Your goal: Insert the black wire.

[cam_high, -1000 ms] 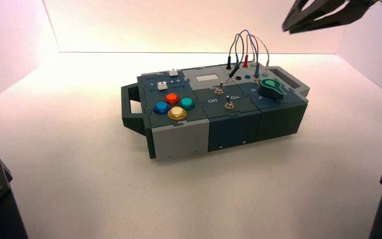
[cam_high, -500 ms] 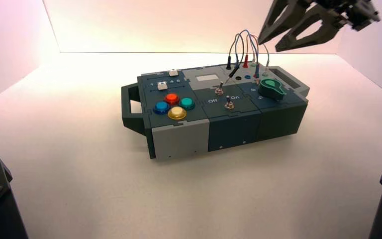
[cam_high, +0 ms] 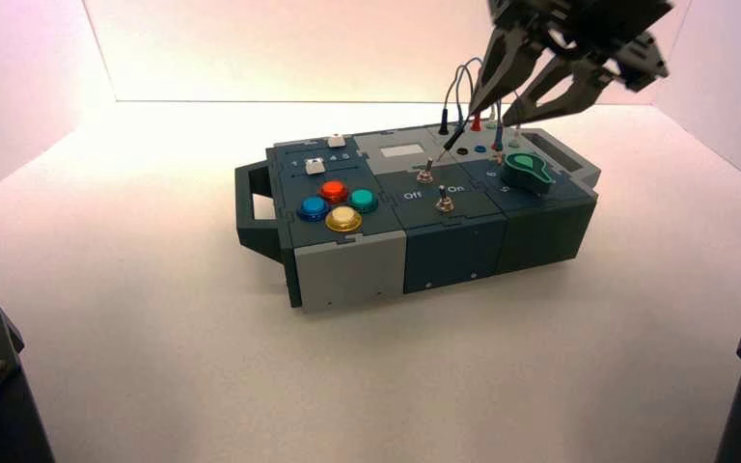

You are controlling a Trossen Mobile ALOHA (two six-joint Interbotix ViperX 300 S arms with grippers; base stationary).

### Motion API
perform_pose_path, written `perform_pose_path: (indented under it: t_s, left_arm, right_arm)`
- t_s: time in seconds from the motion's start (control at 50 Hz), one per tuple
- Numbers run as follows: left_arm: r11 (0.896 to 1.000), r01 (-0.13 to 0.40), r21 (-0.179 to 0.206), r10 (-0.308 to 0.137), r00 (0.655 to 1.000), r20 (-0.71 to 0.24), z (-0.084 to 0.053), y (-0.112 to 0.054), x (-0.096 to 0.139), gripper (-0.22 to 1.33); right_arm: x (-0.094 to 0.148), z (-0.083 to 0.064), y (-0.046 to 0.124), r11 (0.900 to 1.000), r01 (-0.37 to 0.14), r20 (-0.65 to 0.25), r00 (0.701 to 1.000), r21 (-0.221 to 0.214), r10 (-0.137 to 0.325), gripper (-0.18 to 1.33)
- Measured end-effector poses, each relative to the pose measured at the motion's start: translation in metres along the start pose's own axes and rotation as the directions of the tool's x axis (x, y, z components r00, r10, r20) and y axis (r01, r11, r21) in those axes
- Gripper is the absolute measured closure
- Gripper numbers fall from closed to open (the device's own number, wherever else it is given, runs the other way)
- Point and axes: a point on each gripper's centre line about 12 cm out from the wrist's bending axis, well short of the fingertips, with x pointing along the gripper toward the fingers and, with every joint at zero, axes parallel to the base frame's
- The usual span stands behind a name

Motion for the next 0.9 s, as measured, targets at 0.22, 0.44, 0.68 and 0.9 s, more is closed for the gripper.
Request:
perform_pose_path:
  t_s: [0.22, 0.44, 0.68, 0.9]
  left_arm:
    - [1.0, 0.0, 0.0, 0.0, 1.0, 0.002, 0.001, 0.0, 0.0, 1.28]
    - [1.0, 0.0, 0.0, 0.0, 1.0, 0.002, 0.001, 0.0, 0.0, 1.28]
    - [1.0, 0.0, 0.0, 0.0, 1.0, 0.0, 0.0, 0.0, 0.0, 1.28]
    - [1.0, 0.0, 0.0, 0.0, 1.0, 0.0, 0.0, 0.0, 0.0, 1.28]
  right_arm:
    - [0.017, 0.008, -0.001, 0.9997, 0.021, -0.008, 1.0, 0.008, -0.021, 0.09]
    - [0.035, 0.012, -0.004, 0.9989, 0.045, -0.018, 0.999, 0.013, -0.045, 0.09]
    - [0.048, 0.016, -0.007, 0.9979, 0.063, -0.007, 0.998, 0.017, -0.063, 0.09]
    - [0.06, 0.023, -0.006, 0.9973, 0.072, -0.003, 0.997, 0.019, -0.071, 0.09]
